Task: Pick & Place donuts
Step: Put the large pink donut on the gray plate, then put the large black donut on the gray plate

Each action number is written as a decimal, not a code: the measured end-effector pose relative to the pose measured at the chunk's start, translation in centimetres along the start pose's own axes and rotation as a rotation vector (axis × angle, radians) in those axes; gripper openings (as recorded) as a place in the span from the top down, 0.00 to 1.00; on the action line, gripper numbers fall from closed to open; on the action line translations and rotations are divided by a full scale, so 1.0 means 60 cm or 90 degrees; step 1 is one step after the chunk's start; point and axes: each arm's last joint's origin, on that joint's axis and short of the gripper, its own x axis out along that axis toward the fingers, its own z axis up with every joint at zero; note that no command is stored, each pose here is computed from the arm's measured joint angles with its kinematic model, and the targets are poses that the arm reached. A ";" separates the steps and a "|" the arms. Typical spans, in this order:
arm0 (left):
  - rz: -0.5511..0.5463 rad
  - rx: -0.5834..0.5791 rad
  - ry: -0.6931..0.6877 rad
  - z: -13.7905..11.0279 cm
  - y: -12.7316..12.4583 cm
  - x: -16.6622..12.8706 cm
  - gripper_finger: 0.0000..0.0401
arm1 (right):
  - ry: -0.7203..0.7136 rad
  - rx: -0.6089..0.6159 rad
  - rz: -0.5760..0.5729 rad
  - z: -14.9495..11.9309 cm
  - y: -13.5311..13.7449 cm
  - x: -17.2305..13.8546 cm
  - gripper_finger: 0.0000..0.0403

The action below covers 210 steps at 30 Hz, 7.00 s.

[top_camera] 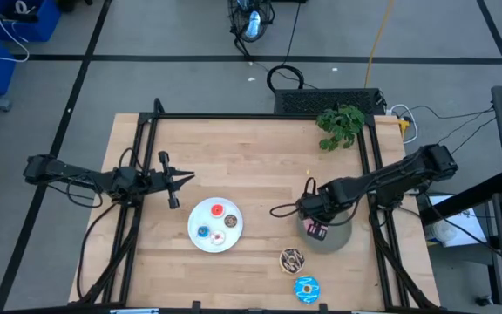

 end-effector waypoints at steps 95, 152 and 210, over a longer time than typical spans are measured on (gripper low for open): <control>0.001 -0.009 0.011 -0.003 -0.001 0.000 0.91 | -0.068 -0.314 0.054 -0.004 0.255 -0.038 1.00; -0.002 -0.004 0.019 -0.005 -0.001 0.000 0.91 | -0.182 -0.391 -0.004 0.037 0.244 -0.028 0.75; -0.002 -0.005 0.019 -0.005 -0.001 0.000 0.91 | -0.148 -0.371 0.055 0.023 0.178 0.121 0.91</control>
